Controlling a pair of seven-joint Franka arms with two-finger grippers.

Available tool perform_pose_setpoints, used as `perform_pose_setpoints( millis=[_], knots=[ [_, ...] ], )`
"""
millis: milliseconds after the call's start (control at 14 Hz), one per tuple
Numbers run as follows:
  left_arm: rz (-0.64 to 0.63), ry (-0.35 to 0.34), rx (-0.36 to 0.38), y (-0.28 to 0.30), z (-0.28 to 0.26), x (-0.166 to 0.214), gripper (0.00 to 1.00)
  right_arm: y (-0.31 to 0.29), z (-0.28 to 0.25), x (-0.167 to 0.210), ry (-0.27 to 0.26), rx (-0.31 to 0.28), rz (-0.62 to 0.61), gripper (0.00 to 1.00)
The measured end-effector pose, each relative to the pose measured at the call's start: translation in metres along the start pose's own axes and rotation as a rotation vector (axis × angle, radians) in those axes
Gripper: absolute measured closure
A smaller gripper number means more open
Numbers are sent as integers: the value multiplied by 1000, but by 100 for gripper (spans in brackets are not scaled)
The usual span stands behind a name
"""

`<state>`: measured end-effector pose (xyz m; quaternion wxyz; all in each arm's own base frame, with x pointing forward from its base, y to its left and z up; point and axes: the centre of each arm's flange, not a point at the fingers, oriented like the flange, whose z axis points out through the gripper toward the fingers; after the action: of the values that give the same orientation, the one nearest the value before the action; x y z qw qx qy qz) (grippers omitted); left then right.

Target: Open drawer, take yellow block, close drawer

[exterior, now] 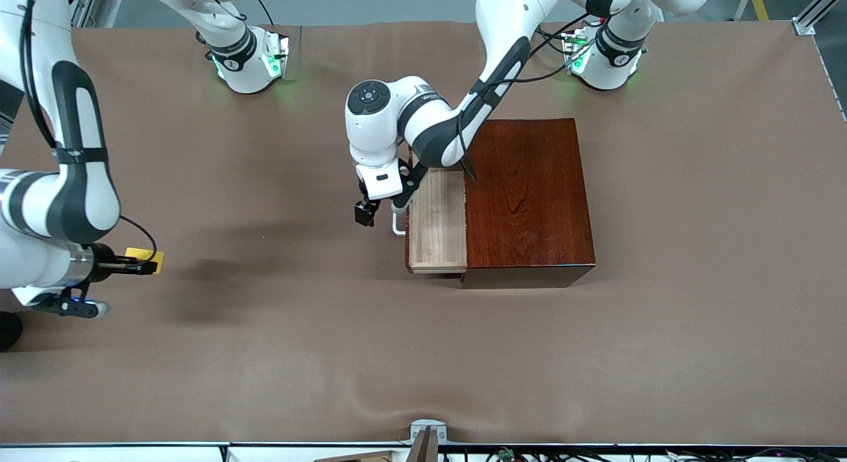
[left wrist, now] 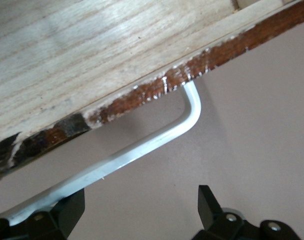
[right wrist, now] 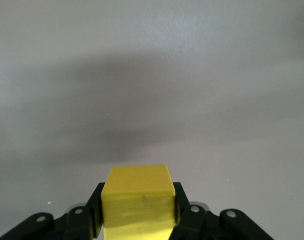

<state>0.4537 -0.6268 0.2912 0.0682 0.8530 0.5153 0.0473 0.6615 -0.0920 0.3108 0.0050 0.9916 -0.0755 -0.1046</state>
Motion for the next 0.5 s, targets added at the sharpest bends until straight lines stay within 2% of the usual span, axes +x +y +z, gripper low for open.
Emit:
perform_pose_setpoints(
  millis=[500],
  knots=[
    [-18, 54, 53, 2, 1, 16, 0, 23, 60, -9, 35, 1, -70, 44]
  ],
)
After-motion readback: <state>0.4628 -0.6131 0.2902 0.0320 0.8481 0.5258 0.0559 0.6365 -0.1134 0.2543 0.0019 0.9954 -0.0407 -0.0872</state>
